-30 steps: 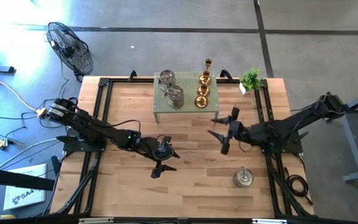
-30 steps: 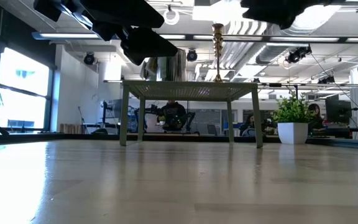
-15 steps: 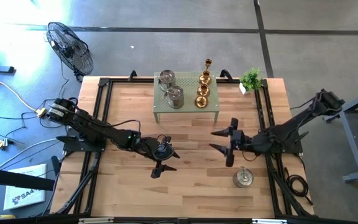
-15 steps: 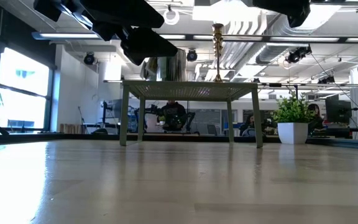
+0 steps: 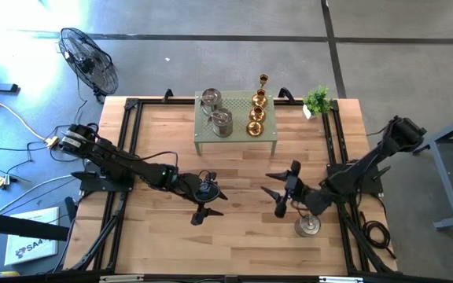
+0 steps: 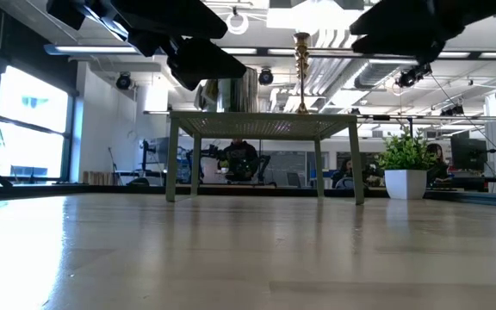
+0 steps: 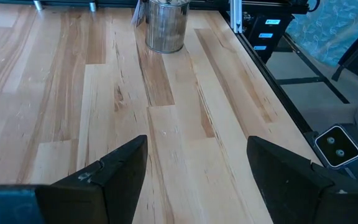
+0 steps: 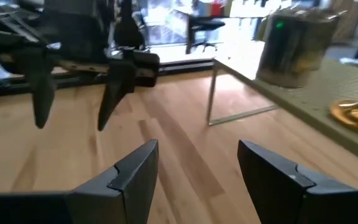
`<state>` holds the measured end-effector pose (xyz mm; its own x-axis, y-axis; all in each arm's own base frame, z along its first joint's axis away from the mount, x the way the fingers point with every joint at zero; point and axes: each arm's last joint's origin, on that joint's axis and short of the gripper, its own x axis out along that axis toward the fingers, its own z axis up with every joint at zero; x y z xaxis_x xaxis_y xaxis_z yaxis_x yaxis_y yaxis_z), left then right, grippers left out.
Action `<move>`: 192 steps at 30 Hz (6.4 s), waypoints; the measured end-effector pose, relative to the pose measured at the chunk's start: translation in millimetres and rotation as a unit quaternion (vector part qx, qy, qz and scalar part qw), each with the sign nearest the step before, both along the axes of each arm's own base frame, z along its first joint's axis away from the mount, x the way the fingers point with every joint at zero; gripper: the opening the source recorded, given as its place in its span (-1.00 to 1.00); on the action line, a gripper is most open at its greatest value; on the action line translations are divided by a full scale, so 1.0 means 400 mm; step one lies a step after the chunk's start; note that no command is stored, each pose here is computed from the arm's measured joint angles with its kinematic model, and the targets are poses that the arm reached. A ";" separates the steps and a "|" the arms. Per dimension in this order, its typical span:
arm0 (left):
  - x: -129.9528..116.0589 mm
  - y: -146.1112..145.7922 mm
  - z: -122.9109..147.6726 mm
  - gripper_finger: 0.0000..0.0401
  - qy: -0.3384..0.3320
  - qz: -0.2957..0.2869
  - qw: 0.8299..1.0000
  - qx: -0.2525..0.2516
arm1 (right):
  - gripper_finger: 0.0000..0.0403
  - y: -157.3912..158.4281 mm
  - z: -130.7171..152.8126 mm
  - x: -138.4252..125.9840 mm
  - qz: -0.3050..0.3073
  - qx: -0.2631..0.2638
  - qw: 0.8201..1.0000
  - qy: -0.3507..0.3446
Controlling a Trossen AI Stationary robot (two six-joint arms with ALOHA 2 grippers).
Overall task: Pick & Place candle stick holders
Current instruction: Put the silver scented candle on the shelf
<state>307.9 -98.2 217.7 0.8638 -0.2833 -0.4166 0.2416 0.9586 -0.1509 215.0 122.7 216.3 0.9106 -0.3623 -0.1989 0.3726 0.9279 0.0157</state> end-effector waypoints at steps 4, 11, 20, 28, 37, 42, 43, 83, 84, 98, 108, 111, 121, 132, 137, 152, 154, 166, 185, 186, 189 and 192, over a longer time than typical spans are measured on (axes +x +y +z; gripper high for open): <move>0.000 0.000 0.000 0.35 0.000 0.000 1.000 0.000 | 0.08 0.030 0.016 -0.017 0.008 -0.014 1.000 -0.023; 0.000 0.000 0.000 0.35 0.000 0.000 1.000 0.000 | 0.47 0.042 0.055 -0.039 0.041 -0.033 0.998 -0.045; 0.000 0.000 0.000 0.35 0.000 0.000 1.000 0.000 | 0.91 0.032 0.038 -0.032 0.052 -0.018 0.998 -0.023; 0.000 0.000 0.000 0.35 0.000 0.000 1.000 0.000 | 0.95 0.041 0.004 -0.057 0.027 0.012 1.000 0.009; 0.000 0.000 0.000 0.35 0.000 0.000 1.000 0.000 | 0.96 0.100 0.020 -0.177 0.085 0.031 0.996 0.005; 0.000 0.000 0.000 0.35 0.000 0.000 1.000 0.000 | 0.96 0.122 0.043 -0.241 0.179 0.083 0.980 0.016; 0.000 0.000 0.000 0.35 0.000 0.000 1.000 0.000 | 0.96 0.124 0.042 -0.250 0.192 0.092 0.977 0.023; 0.000 0.000 0.000 0.35 0.000 0.000 1.000 0.000 | 0.96 0.213 0.095 -0.185 -0.017 0.256 0.829 0.497; 0.000 0.000 0.000 0.35 0.000 0.000 1.000 0.000 | 0.96 0.216 0.096 -0.176 -0.021 0.251 0.826 0.504; 0.000 0.000 0.000 0.35 0.000 0.000 1.000 0.000 | 0.96 0.179 0.091 -0.113 -0.034 0.242 0.811 0.532; 0.000 0.000 0.000 0.35 0.000 0.000 1.000 0.000 | 0.95 0.176 0.091 -0.109 -0.042 0.253 0.807 0.532; 0.000 0.000 0.000 0.35 0.000 0.000 1.000 0.000 | 0.95 0.178 0.090 -0.108 -0.041 0.256 0.808 0.529; 0.000 0.000 0.000 0.35 0.000 0.000 1.000 0.000 | 0.95 0.168 0.006 -0.123 -0.039 0.274 0.787 0.552; 0.000 0.000 0.000 0.35 0.001 0.000 1.000 0.000 | 0.95 0.153 -0.056 -0.117 -0.003 0.302 0.777 0.552; 0.000 0.000 -0.001 0.35 0.001 0.000 1.000 0.000 | 0.95 0.140 -0.037 -0.123 -0.001 0.303 0.790 0.534; -0.001 0.000 -0.001 0.35 0.003 0.000 1.000 0.001 | 0.95 0.097 0.020 -0.155 -0.019 0.305 0.813 0.495; -0.001 0.000 -0.001 0.35 0.003 0.000 1.000 0.001 | 0.95 0.097 0.021 -0.154 -0.018 0.307 0.813 0.494; -0.001 0.000 -0.002 0.35 0.003 0.000 1.000 0.001 | 0.95 0.118 0.029 -0.135 0.039 0.321 0.823 0.467; -0.001 0.000 -0.002 0.35 0.003 0.000 1.000 0.001 | 0.95 0.152 -0.035 -0.110 0.035 0.302 0.803 0.513; -0.001 0.000 -0.002 0.35 0.004 0.000 1.000 0.001 | 0.95 0.153 -0.037 -0.109 0.034 0.300 0.803 0.514; -0.001 0.000 -0.002 0.35 0.003 0.000 1.000 0.001 | 0.95 0.153 -0.043 -0.108 0.027 0.292 0.807 0.513; -0.001 0.000 -0.002 0.35 0.003 0.000 1.000 0.001 | 0.95 0.151 -0.046 -0.107 0.019 0.283 0.813 0.509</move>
